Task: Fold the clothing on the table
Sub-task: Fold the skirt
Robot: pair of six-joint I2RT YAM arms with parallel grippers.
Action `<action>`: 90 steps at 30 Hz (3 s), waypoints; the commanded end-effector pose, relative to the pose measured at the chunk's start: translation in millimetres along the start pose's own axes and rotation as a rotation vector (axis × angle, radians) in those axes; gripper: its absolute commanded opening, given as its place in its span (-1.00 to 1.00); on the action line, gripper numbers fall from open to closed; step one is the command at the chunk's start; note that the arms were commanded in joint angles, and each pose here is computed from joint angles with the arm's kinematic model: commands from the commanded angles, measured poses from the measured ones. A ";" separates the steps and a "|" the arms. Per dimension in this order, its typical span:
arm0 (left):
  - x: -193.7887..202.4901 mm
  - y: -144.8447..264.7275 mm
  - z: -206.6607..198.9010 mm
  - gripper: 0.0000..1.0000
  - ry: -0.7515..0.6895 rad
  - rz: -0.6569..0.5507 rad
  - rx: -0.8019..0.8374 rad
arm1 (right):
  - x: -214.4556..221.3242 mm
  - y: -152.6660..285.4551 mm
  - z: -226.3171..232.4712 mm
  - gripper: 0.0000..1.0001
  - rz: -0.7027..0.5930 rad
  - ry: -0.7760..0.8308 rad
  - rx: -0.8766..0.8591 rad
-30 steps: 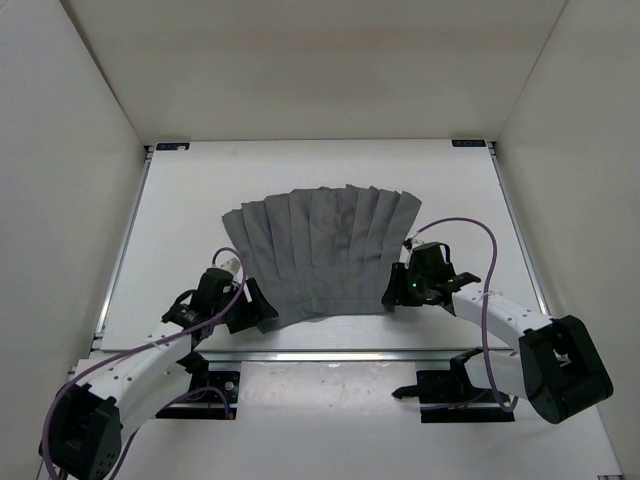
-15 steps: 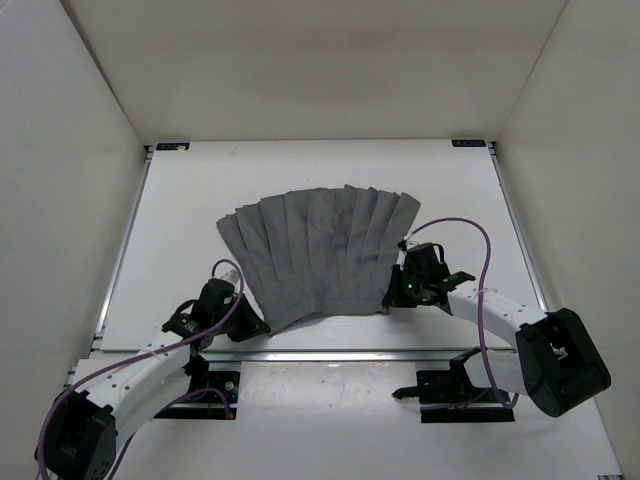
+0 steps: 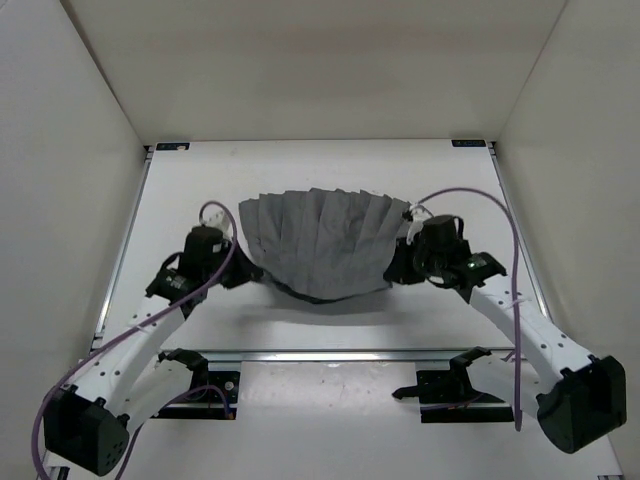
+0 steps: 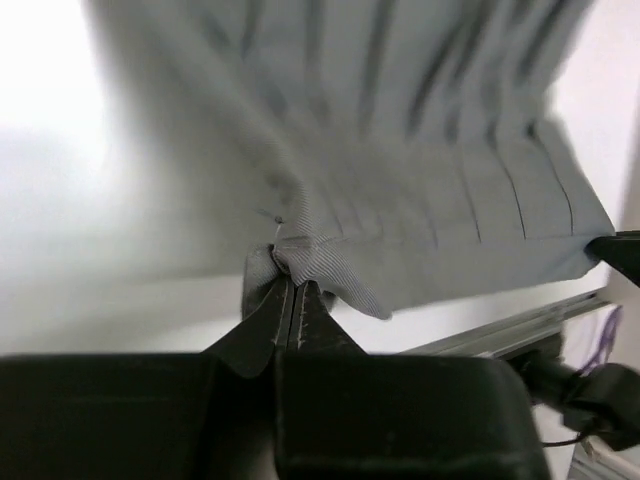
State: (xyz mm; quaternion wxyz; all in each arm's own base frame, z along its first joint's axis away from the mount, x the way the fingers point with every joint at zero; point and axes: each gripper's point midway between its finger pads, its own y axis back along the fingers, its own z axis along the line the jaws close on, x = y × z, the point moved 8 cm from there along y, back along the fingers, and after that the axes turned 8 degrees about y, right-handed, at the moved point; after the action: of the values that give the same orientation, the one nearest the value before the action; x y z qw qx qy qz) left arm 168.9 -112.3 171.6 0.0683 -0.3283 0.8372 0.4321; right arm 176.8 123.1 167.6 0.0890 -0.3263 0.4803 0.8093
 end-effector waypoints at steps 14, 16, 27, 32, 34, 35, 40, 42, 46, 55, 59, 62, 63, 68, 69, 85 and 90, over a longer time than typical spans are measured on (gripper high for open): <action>-147.9 114.3 -127.7 -1.00 -0.232 -0.459 0.238 | -171.9 146.9 56.1 -0.99 -0.495 0.298 -0.055; -164.8 99.2 -129.9 -1.00 -0.231 -0.465 0.230 | -193.5 128.6 43.3 -1.00 -0.470 0.272 -0.032; -285.5 88.6 -206.2 -1.00 -0.313 -0.591 0.205 | -329.6 149.5 25.8 -1.00 -0.627 0.372 0.041; -257.2 80.4 -182.0 -1.00 -0.299 -0.562 0.170 | -315.4 133.4 4.6 -1.00 -0.618 0.328 -0.007; -237.7 53.2 -160.0 -1.00 -0.269 -0.505 0.161 | -293.5 96.1 -21.2 -0.99 -0.513 0.247 -0.015; -217.7 33.6 -136.7 -1.00 -0.240 -0.442 0.123 | -288.3 86.7 -27.3 -0.99 -0.498 0.230 -0.014; -134.7 -41.5 -49.9 -1.00 -0.093 -0.244 0.070 | -187.8 1.7 -72.1 -1.00 -0.281 -0.010 -0.025; -98.2 -60.1 -20.9 -1.00 -0.054 -0.139 0.027 | -152.8 -14.7 -78.5 -0.99 -0.217 -0.093 -0.002; -37.8 -71.2 15.7 -1.00 -0.069 0.016 -0.032 | -74.5 -37.0 -71.5 -1.00 -0.050 -0.215 0.059; 15.9 -41.3 44.6 -1.00 -0.092 0.070 -0.105 | 16.9 -29.1 -54.1 -1.00 0.131 -0.365 0.082; 30.4 -32.5 50.3 -1.00 -0.072 0.065 -0.088 | 35.3 -26.5 -55.4 -1.00 0.159 -0.384 0.124; 43.1 -31.6 62.0 -1.00 -0.083 0.113 -0.112 | 50.3 -28.0 -50.9 -1.00 0.221 -0.384 0.117; 46.6 -31.3 63.1 -1.00 -0.077 0.119 -0.100 | 56.3 -28.2 -49.4 -0.99 0.242 -0.387 0.109; 40.2 -25.0 64.1 -0.02 -0.034 0.044 -0.074 | 54.3 -20.6 -38.3 -0.07 0.184 -0.365 0.125; 39.9 -24.4 66.6 0.09 -0.027 0.031 -0.078 | 52.2 -18.0 -37.6 0.02 0.160 -0.376 0.124; 65.5 -32.0 82.2 0.21 0.057 0.024 -0.068 | 91.5 -34.5 -30.9 -0.05 0.167 -0.410 0.106; 68.1 -41.1 81.4 -0.45 0.087 0.026 -0.031 | 98.2 -41.4 -27.9 -0.43 0.180 -0.415 0.062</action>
State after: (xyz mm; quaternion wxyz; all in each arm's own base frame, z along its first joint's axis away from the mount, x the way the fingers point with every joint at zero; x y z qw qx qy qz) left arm 128.0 -97.8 73.7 0.0283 -0.3328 0.8357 0.4359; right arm 143.3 107.3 86.6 0.1404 -0.1272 0.4833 0.8547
